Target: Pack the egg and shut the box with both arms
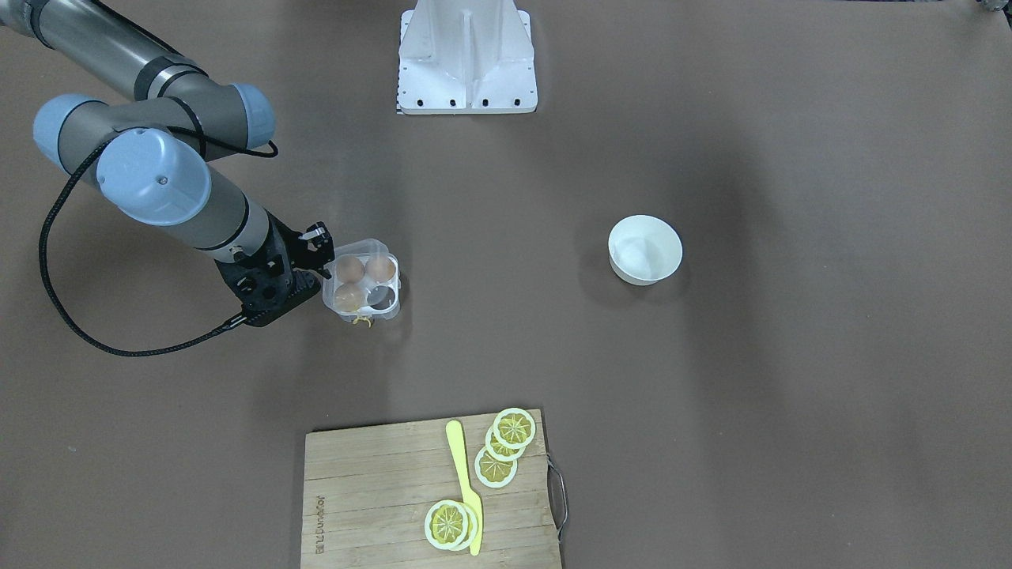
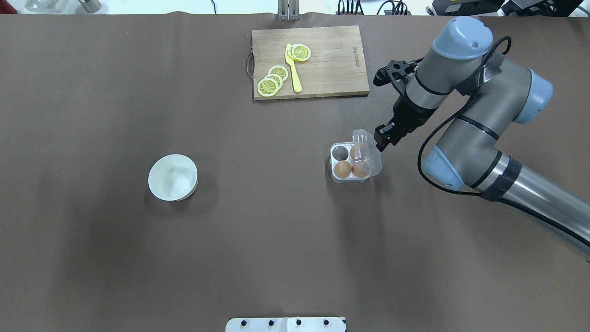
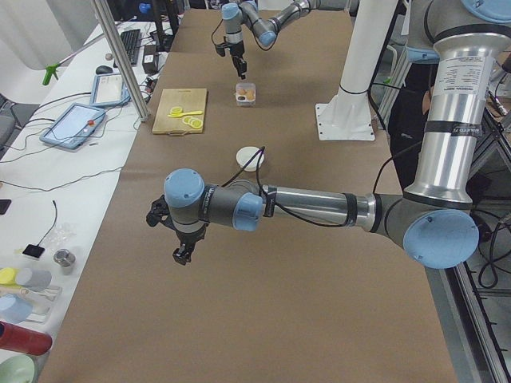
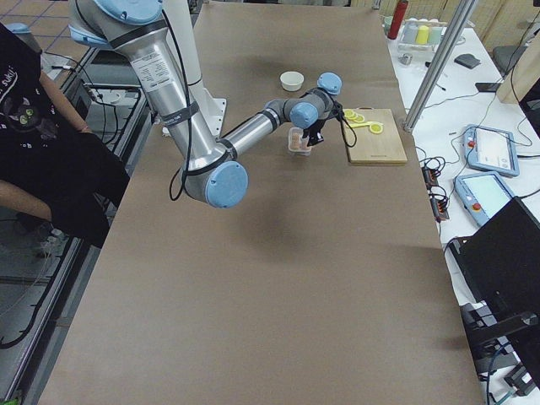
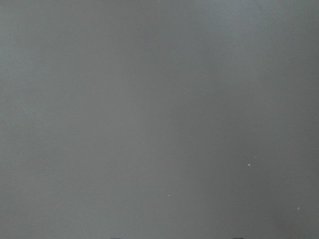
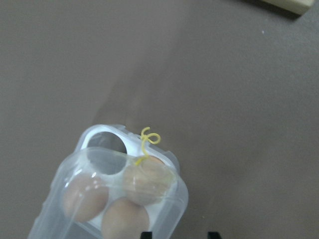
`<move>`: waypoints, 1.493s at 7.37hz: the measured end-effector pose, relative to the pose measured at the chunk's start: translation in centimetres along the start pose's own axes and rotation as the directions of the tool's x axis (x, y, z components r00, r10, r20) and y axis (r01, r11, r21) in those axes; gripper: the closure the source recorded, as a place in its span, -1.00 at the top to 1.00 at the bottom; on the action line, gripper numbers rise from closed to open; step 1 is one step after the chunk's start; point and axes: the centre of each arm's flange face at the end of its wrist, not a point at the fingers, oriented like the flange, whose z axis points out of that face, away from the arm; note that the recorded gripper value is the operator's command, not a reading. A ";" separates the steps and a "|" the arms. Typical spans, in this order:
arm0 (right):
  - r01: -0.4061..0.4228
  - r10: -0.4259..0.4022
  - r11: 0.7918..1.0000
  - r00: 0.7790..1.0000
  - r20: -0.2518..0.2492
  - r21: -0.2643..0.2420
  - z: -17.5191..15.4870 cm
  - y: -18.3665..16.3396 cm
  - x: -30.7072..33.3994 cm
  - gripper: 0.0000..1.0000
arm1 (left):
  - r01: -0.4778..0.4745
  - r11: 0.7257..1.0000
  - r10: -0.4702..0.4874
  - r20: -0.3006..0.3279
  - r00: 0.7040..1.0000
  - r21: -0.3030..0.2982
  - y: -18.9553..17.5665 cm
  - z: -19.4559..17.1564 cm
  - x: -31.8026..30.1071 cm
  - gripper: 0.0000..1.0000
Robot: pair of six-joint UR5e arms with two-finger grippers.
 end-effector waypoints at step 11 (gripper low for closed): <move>-0.345 0.387 0.900 0.914 -0.123 0.266 -18.1 9.9 24.3 1.00 | 0.080 0.996 -0.080 0.002 0.997 -0.041 1.4 -2.3 0.1 0.65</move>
